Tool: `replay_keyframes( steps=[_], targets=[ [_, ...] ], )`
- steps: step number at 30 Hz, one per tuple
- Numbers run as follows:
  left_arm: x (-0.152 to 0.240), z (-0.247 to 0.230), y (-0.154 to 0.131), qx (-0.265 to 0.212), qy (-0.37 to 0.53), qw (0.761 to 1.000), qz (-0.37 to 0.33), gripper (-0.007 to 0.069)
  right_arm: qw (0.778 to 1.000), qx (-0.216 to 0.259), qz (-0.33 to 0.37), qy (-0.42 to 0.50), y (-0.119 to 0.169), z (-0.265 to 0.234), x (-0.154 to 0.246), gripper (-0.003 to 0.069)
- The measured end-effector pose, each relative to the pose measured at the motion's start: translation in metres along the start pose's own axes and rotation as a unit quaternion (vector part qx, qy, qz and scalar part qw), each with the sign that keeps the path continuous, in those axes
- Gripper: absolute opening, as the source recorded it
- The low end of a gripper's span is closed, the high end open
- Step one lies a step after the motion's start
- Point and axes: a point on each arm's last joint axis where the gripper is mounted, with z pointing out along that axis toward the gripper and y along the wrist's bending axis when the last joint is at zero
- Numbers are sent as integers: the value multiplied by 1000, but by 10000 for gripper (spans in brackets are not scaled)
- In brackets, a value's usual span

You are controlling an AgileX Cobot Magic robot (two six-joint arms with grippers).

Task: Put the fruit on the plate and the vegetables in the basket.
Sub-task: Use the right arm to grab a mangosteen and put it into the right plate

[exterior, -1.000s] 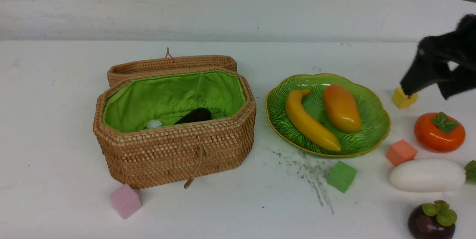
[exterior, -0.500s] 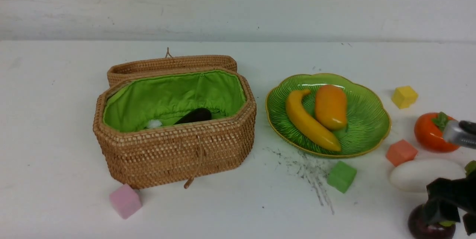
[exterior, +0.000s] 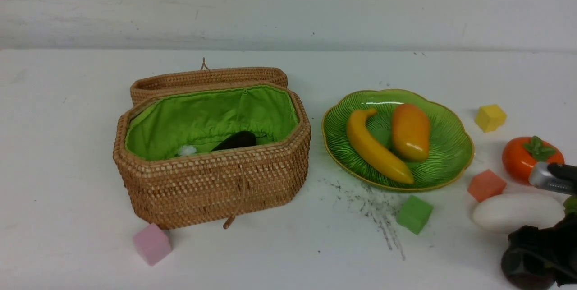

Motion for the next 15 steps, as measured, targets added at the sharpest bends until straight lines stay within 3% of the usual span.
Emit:
replay_keyframes(
  steps=[7,15],
  targets=[
    [0,0,0,0,0,1000,0,183,998,-47,-25,19,10,-11,7,560],
    [0,0,0,0,0,1000,0,193,986,-137,-70,-64,35,-60,-19,560]
  ],
)
